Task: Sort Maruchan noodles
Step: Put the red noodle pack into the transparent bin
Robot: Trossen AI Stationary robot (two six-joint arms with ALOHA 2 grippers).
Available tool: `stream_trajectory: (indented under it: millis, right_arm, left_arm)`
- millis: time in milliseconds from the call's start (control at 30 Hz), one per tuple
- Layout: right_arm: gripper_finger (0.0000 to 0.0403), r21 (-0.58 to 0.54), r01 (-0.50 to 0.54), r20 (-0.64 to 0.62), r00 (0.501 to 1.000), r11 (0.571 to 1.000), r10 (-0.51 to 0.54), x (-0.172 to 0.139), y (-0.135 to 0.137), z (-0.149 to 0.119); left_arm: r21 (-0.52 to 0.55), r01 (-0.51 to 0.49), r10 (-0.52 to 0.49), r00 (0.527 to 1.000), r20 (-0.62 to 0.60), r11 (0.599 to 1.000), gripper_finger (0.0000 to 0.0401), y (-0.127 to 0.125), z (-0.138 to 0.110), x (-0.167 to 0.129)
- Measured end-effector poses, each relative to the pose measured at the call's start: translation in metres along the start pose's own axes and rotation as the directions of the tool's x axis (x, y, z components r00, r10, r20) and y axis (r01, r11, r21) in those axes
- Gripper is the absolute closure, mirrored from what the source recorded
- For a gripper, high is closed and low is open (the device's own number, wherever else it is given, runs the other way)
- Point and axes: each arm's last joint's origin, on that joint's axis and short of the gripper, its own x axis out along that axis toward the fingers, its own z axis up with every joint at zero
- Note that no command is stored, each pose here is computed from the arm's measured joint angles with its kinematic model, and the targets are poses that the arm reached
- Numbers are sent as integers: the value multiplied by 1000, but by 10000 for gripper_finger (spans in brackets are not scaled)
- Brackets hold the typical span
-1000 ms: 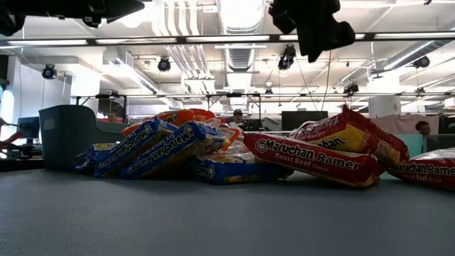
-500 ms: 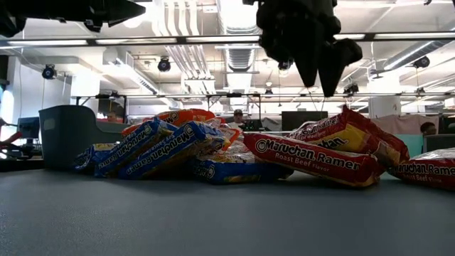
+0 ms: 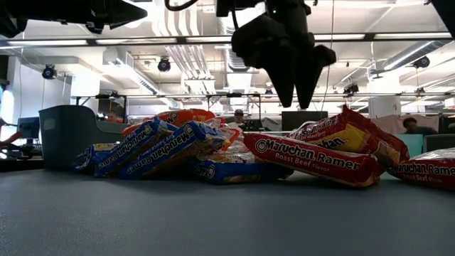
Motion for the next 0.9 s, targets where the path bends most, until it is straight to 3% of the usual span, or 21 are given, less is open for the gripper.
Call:
stream_trajectory:
  millis: [200,433,600,733,900]
  right_arm:
    - [195,-26,31,-9,999,999,-32,-1,7,6]
    - [195,-90,94,141,987,991,-81,-12,8,16]
    - [201,-151,168,290,949,974,-119,-17,7,24]
    - [235,-222,207,381,918,953,-110,-17,9,33]
    - [311,-293,287,477,871,912,-121,-19,10,40]
  left_arm:
    - [-1,3,-3,1000,-7,1000,401,-1,-1,0]
    - [6,8,-8,1000,-17,1000,401,-2,-2,1]
    - [16,14,-13,999,-30,1000,401,-4,-5,2]
    - [31,22,-21,999,-48,999,401,-7,-8,5]
    - [35,32,-30,997,-68,999,401,-12,-11,8]
